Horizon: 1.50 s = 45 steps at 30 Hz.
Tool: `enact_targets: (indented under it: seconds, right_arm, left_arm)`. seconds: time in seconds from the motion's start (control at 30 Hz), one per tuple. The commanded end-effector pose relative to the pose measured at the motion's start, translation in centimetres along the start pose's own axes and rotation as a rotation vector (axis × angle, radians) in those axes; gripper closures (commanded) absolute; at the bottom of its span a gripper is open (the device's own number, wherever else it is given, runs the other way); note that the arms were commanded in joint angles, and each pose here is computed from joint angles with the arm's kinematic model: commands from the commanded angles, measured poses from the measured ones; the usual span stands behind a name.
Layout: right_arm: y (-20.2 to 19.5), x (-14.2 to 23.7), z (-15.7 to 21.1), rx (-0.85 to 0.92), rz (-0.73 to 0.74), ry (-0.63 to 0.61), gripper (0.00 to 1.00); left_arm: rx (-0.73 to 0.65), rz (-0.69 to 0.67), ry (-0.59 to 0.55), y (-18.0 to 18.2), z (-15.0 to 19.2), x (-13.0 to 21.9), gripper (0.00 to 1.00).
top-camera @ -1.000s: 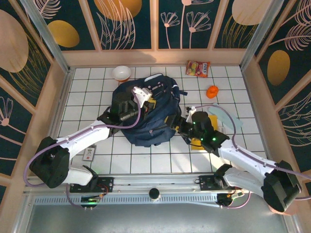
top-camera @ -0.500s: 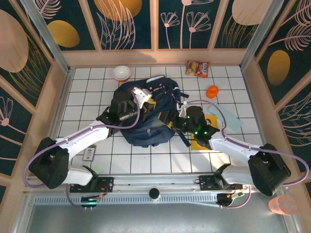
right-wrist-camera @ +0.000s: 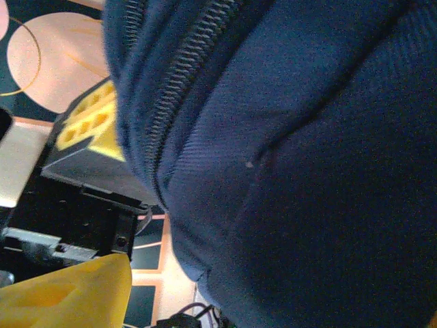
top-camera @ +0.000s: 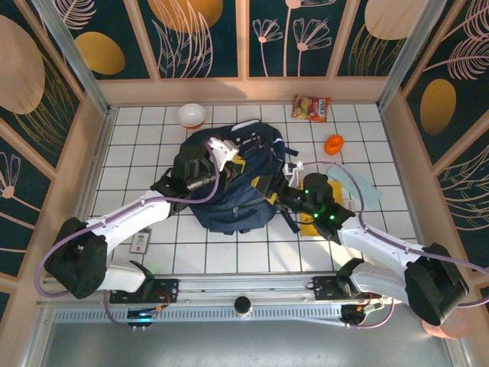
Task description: Pack the student bag
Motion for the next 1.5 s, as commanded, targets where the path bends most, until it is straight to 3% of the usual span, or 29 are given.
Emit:
enact_targets:
  seconds: [0.0, 0.07, 0.27, 0.33, 0.4, 0.47, 0.57, 0.83, 1.07, 1.47]
  right_arm:
    - [1.2, -0.8, -0.6, -0.01, -0.053, -0.023, 0.28]
    - [1.7, -1.4, -0.8, -0.005, -0.072, -0.025, 0.36]
    - [2.4, -2.7, -1.6, -0.002, -0.084, -0.069, 0.79]
    - [2.8, -2.7, -2.2, -0.001, -0.097, -0.109, 0.94]
    - [3.4, -2.7, -2.9, 0.0, -0.11, -0.162, 1.0]
    - [3.8, -2.8, -3.5, 0.004, -0.106, -0.204, 1.0]
    - [4.6, -3.3, -3.9, 0.026, -0.102, -0.248, 1.0]
    - [5.2, -4.6, -3.7, 0.041, -0.04, -0.321, 1.0]
    - [5.8, -5.4, -3.5, 0.061, -0.03, -0.318, 1.0]
    - [6.5, -6.2, -3.0, 0.086, -0.042, -0.309, 1.0]
  left_arm:
    - [-0.058, 0.052, -0.167, -0.8, -4.8, 0.9, 1.0]
    - [-0.056, 0.072, -0.171, -1.1, -4.8, 1.0, 1.0]
    - [-0.011, 0.056, -0.14, -0.9, -4.8, 1.4, 1.0]
    - [0.05, 0.015, -0.112, -0.4, -4.6, 1.8, 0.88]
    - [0.113, -0.03, -0.079, 0.1, -4.6, 2.6, 0.71]
    - [0.197, -0.08, -0.035, 0.5, -4.2, 3.5, 0.62]
    - [0.318, -0.115, 0.04, 0.3, -3.2, 5.2, 0.58]
    - [0.613, -0.177, 0.211, -1.8, 1.6, 9.8, 0.64]
    - [0.615, -0.162, 0.429, -4.9, 6.2, 10.9, 0.63]
    - [0.671, -0.118, 0.478, -6.2, 7.2, 10.0, 0.64]
Point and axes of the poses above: each hand's point on the last joint's axis, 136 mm out from that joint toward the fingers, its own x axis back along the fingers, its own y axis along the line the jaws close on, z = x × y, the point moved 2 cm from there along x, back along the fingers, and after that the axes turned 7 degrees about -x, right-handed, at the moved point
